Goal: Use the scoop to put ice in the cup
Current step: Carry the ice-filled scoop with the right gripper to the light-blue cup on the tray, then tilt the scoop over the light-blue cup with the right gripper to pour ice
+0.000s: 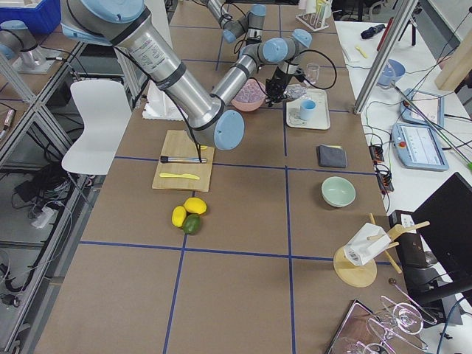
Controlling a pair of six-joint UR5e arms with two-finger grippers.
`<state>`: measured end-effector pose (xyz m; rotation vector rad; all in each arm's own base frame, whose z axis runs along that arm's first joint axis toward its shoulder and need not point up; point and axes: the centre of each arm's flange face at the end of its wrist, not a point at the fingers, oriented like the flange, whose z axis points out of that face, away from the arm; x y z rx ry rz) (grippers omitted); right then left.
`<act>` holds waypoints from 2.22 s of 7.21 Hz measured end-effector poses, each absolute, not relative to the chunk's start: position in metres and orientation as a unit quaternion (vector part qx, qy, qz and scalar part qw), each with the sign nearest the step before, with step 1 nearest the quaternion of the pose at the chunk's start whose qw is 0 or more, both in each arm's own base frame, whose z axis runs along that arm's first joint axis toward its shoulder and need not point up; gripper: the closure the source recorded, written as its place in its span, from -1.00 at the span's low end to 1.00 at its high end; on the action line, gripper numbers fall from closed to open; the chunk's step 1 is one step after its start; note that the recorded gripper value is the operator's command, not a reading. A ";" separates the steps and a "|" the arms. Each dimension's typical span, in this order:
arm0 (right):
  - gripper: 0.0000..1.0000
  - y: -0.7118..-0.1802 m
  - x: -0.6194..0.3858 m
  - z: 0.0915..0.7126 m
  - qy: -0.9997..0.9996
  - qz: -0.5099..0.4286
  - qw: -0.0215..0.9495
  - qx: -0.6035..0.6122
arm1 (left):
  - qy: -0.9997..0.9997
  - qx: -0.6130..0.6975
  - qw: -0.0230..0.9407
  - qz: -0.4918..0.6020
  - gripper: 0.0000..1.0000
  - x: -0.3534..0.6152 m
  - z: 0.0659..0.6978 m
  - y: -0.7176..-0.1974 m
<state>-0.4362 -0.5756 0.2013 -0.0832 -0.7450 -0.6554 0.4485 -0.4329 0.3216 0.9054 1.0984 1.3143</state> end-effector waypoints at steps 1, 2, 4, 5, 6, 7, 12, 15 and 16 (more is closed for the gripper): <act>1.00 -0.593 -0.437 0.202 -0.358 -0.303 0.882 -0.051 | 0.467 0.385 0.567 0.559 -1.00 0.449 0.322 -0.433; 1.00 -0.605 -0.441 0.200 -0.356 -0.298 0.884 -0.060 | 0.467 0.384 0.567 0.559 -1.00 0.449 0.323 -0.433; 1.00 -0.618 -0.448 0.202 -0.348 -0.294 0.887 -0.071 | 0.467 0.384 0.567 0.560 -1.00 0.449 0.324 -0.433; 1.00 -0.621 -0.451 0.207 -0.341 -0.295 0.889 -0.075 | 0.467 0.383 0.568 0.560 -1.00 0.449 0.324 -0.433; 1.00 -0.624 -0.456 0.210 -0.334 -0.296 0.891 -0.080 | 0.467 0.383 0.568 0.560 -1.00 0.449 0.325 -0.433; 1.00 -0.629 -0.464 0.209 -0.325 -0.298 0.894 -0.085 | 0.466 0.383 0.567 0.560 -1.00 0.449 0.325 -0.433; 1.00 -0.637 -0.467 0.203 -0.274 -0.359 0.886 -0.100 | 0.466 0.383 0.568 0.560 -1.00 0.449 0.326 -0.434; 1.00 -0.630 -0.467 0.199 -0.237 -0.380 0.887 -0.115 | 0.466 0.383 0.567 0.560 -1.00 0.450 0.326 -0.434; 1.00 -0.628 -0.467 0.198 -0.226 -0.386 0.886 -0.121 | 0.466 0.383 0.567 0.560 -1.00 0.450 0.326 -0.434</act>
